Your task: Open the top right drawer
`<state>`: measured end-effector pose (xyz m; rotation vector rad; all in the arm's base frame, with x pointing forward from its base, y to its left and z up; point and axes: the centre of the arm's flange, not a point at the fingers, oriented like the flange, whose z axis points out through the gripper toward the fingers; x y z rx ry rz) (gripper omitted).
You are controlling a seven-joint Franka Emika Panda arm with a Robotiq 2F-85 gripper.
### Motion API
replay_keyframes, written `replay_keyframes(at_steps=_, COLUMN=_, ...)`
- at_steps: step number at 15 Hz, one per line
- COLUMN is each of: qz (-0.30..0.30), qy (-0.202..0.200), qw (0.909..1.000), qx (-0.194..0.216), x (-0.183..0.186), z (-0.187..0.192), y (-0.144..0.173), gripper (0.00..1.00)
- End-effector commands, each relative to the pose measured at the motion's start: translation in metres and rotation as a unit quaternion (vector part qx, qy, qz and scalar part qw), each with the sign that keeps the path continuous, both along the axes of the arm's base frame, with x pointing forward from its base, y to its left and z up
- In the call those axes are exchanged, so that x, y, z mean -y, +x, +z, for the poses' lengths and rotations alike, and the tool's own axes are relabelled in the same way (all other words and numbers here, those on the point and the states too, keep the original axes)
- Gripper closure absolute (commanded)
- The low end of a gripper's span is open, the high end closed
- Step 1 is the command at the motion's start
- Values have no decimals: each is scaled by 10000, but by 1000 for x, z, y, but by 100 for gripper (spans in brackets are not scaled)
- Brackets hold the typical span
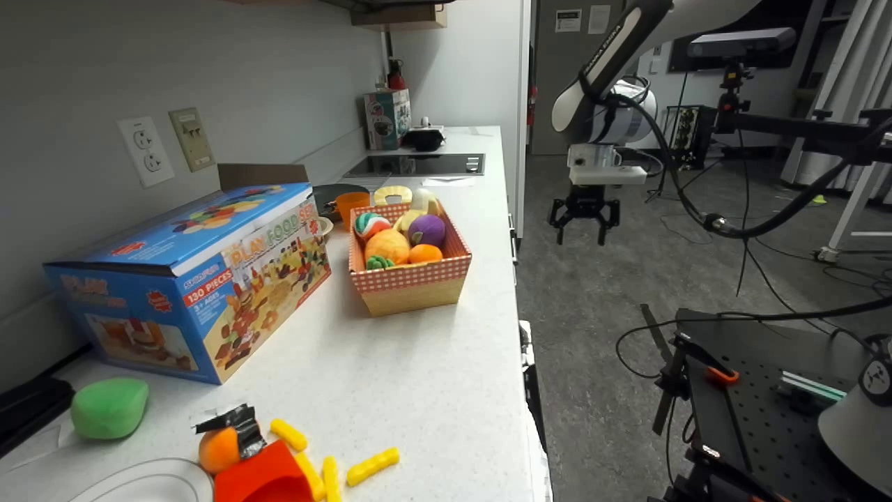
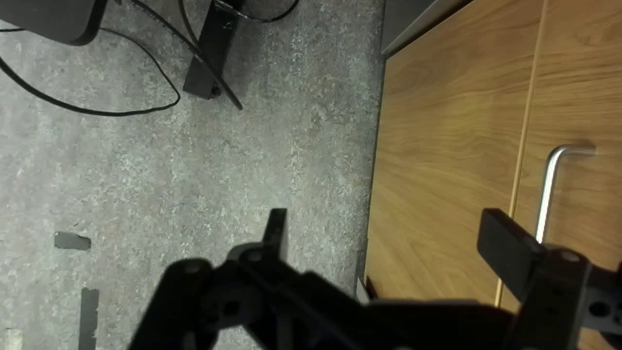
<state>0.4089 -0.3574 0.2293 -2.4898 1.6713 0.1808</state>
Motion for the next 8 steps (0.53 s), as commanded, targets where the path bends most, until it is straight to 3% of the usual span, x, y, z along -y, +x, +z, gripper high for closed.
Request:
replay_keyframes(at_steps=1, qz=67, qy=296, qw=9990, qx=328, x=-5, z=-15, y=9, gripper=0)
replay_keyframes(at_steps=6, qz=48, qy=509, qw=9967, qx=628, x=-25, z=-23, y=25, gripper=0)
replay_keyframes(at_steps=8, qz=18, qy=509, qw=9977, qx=446, x=-30, z=-19, y=22, gripper=0)
